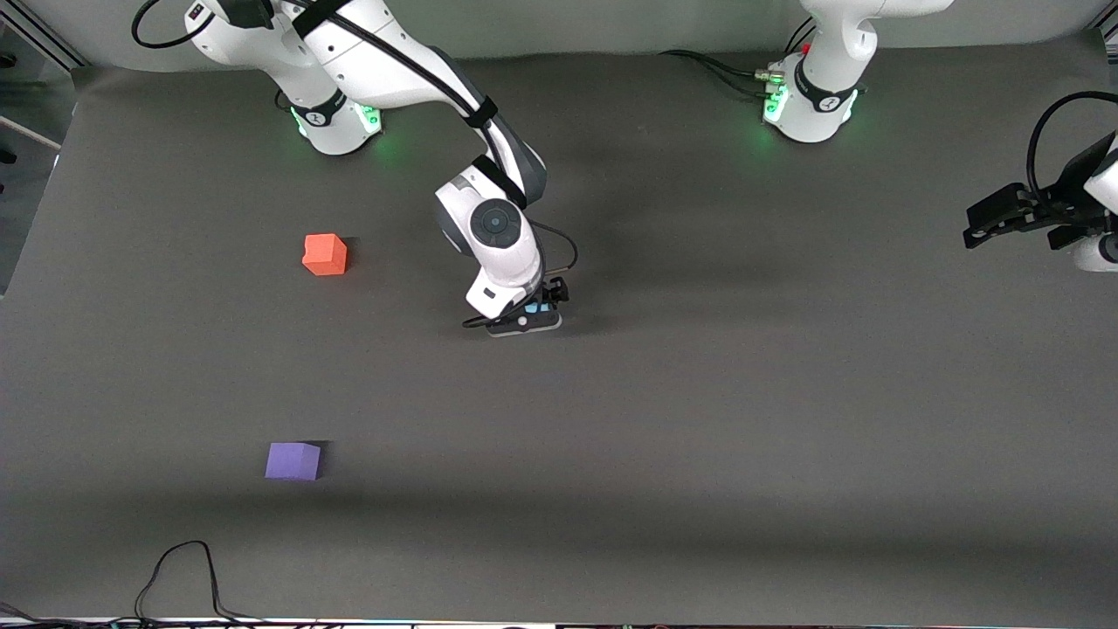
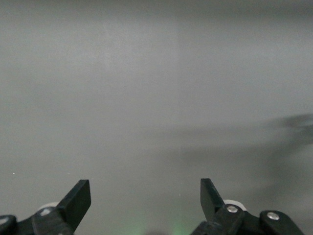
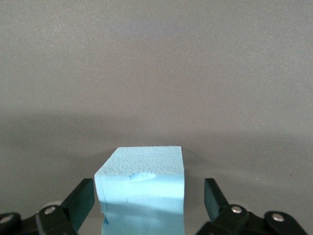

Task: Place blue block between orange and purple blocks
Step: 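Lift the blue block and carry it toward the orange block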

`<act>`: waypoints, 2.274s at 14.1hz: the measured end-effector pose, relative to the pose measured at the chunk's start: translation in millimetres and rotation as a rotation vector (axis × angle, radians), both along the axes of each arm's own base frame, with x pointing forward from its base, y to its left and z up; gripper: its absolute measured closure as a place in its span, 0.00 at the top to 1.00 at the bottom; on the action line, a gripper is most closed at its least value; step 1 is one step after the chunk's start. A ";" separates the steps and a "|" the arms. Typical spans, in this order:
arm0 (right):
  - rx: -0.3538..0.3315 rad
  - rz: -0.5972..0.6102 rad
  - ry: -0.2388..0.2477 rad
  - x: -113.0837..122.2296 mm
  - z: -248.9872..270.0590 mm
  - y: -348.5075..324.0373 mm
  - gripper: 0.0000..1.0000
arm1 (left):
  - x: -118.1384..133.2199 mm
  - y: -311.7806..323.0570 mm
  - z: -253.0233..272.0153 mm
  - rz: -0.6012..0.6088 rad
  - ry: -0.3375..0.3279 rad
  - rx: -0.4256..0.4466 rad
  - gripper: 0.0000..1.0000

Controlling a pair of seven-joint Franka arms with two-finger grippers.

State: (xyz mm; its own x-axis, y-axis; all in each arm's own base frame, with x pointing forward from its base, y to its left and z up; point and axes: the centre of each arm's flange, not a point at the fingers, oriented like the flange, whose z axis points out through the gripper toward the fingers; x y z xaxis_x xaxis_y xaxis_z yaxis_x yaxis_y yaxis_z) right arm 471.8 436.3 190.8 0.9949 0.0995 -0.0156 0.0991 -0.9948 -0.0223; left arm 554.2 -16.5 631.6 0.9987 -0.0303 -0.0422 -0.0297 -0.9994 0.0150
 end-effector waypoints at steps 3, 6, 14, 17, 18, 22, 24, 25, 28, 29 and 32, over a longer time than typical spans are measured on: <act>0.018 -0.042 0.014 0.3 0.4 0.2 0.75 | 0.0 1.4 -0.4 0.001 0.001 -0.001 1.00; 0.027 -0.061 0.017 1.5 2.1 0.9 0.55 | 0.1 0.0 -1.2 -0.001 0.002 -0.001 1.00; 0.021 -0.107 0.060 69.1 183.6 -8.7 0.53 | 1.0 0.5 -3.5 0.000 -0.001 -0.001 1.00; 0.061 -0.140 0.064 98.8 308.2 -48.6 0.53 | 0.9 1.2 -3.5 0.001 -0.001 0.000 1.00; 0.080 -0.144 0.066 106.4 337.2 -65.3 0.53 | 0.9 1.6 -3.5 0.002 -0.001 0.000 1.00; 0.105 -0.123 0.044 131.5 385.8 -123.1 0.53 | 0.9 2.2 -4.6 -0.012 0.001 0.001 1.00; 0.113 -0.117 0.027 141.7 394.5 -148.1 0.53 | 0.8 1.9 -6.9 -0.031 0.006 0.003 1.00; 0.106 -0.121 0.026 146.4 396.6 -165.5 0.53 | 0.7 2.5 -8.3 -0.047 0.009 0.006 1.00; 0.069 -0.131 0.042 159.9 390.6 -241.6 0.53 | 0.7 4.0 -9.2 -0.061 0.011 0.011 1.00; 0.070 -0.131 0.053 163.2 388.2 -276.8 0.53 | 0.7 4.1 -9.3 -0.063 0.011 0.012 1.00; 0.063 -0.110 0.073 155.8 386.7 -383.1 0.53 | 0.7 4.7 -9.2 -0.069 0.010 0.012 1.00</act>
